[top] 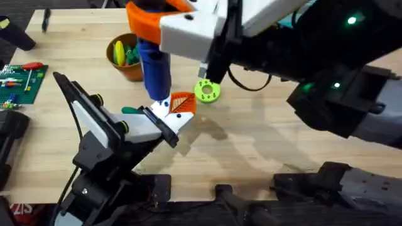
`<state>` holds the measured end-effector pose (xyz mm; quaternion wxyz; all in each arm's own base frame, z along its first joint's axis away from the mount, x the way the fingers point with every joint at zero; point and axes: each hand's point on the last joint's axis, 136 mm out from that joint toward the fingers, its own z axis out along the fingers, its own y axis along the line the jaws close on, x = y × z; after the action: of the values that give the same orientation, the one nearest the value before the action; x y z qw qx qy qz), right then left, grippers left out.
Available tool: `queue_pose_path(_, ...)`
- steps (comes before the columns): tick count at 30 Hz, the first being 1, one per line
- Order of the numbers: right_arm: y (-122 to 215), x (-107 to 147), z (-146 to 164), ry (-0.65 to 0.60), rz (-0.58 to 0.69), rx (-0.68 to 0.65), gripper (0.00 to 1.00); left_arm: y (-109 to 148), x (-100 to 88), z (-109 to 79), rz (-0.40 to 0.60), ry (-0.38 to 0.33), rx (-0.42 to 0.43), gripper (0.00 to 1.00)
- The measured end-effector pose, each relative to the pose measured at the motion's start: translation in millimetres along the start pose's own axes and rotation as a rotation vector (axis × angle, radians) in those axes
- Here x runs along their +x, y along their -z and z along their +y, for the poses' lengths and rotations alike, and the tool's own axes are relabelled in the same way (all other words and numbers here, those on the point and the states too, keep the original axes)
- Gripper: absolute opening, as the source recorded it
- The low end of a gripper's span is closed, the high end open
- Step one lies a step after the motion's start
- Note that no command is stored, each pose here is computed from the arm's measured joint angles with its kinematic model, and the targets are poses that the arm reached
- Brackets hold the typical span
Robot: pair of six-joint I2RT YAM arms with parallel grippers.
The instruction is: Pick up the gripper from the table and insert it into the empty holder that is missing its gripper. Then pick up a screw, insert it into the mounting hole, and use the screwdriver to tighten it. Finally, clean up the table by picking up the vegetable and placing it into the bucket.
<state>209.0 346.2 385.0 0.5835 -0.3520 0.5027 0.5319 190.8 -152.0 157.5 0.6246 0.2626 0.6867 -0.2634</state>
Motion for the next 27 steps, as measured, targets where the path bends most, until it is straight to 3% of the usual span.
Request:
queue_pose_path(9, -1, 3, -1, 0.123, 0.008, 0.012, 0.031, 0, -0.6, -9.5, -0.002, -0.001, 0.055, 0.008)
queue_pose_path(27, -1, 15, -4, 0.114, 0.054, 0.022, 0.031, 0, -0.6, -11.4, -0.002, -0.001, 0.066, 0.008)
